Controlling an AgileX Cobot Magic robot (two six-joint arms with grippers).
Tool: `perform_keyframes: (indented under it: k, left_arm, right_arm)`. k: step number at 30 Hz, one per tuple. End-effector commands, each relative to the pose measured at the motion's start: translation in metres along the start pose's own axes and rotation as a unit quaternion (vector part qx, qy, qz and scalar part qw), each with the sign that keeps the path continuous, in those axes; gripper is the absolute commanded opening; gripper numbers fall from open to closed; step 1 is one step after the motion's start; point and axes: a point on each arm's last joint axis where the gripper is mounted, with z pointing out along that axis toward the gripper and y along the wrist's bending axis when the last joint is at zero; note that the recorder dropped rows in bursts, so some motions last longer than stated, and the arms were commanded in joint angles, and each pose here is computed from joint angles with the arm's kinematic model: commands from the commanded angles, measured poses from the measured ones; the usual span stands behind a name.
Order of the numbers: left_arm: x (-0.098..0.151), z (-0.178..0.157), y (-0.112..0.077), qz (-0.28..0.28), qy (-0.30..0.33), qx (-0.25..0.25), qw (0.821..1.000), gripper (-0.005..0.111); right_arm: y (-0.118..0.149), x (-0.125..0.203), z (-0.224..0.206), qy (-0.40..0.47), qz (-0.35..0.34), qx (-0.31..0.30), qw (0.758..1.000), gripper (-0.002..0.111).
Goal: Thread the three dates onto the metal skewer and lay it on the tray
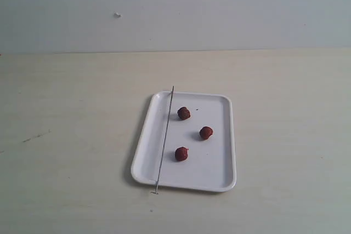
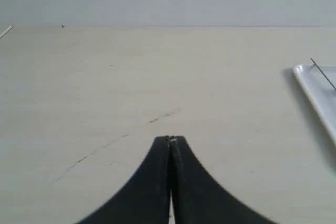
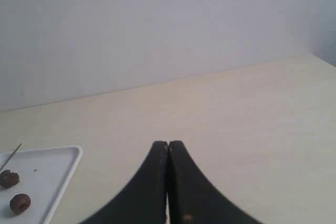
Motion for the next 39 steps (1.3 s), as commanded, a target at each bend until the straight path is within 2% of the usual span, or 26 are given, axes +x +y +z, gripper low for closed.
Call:
perform_keyframes:
  k: [1,15,17,19,21,23,26,28,30,32,36,37,39]
  left_arm:
    - [0.000,0.000,0.000,0.002,-0.005,-0.002,1.000,0.000]
    - [0.000,0.000,0.000,0.002,-0.005,-0.002,1.000,0.000]
    - [0.000,0.000,0.001,0.035,-0.006,-0.008,0.999,0.000]
    - [-0.001,0.000,0.003,0.097,-0.012,-0.019,0.995,0.000]
    - [-0.007,0.000,0.002,0.102,-0.043,-0.015,0.994,0.000]
    - [-0.017,-0.002,-0.001,0.103,-0.102,-0.004,0.989,0.000]
    - [-0.039,-0.010,-0.007,0.075,-0.228,0.024,0.970,0.000]
    - [-0.052,-0.018,-0.011,0.027,-0.307,0.056,0.950,0.000]
    - [-0.060,-0.025,-0.014,0.015,-0.366,0.077,0.927,0.000]
    - [-0.067,-0.033,-0.016,-0.013,-0.411,0.103,0.906,0.000]
    - [-0.077,-0.049,-0.019,-0.134,-0.479,0.202,0.844,0.000]
    - [-0.079,-0.052,-0.019,-0.141,-0.493,0.207,0.834,0.000]
    - [-0.087,-0.057,-0.014,-0.190,-0.503,0.206,0.818,0.000]
  right_arm:
    - [-0.001,0.001,0.000,-0.004,-0.005,0.004,1.000,0.000]
    - [-0.001,0.001,0.000,-0.004,-0.005,0.004,1.000,0.000]
    - [-0.001,0.001,0.000,-0.004,-0.005,0.004,1.000,0.000]
    - [-0.001,0.001,0.000,-0.004,-0.005,0.004,1.000,0.000]
    - [-0.001,0.001,0.000,-0.004,-0.005,0.004,1.000,0.000]
    - [-0.001,0.001,0.000,-0.004,-0.005,0.004,1.000,0.000]
    - [-0.001,0.001,0.000,-0.004,-0.005,0.004,1.000,0.000]
    - [-0.001,0.001,0.000,-0.004,-0.005,0.004,1.000,0.000]
    - [-0.001,0.001,0.000,-0.004,-0.005,0.004,1.000,0.000]
    - [-0.001,0.001,0.000,-0.004,-0.005,0.004,1.000,0.000]
    - [-0.001,0.001,0.000,-0.004,-0.005,0.004,1.000,0.000]
    - [-0.001,0.001,0.000,-0.004,-0.005,0.004,1.000,0.000]
    - [-0.001,0.001,0.000,-0.004,-0.005,0.004,1.000,0.000]
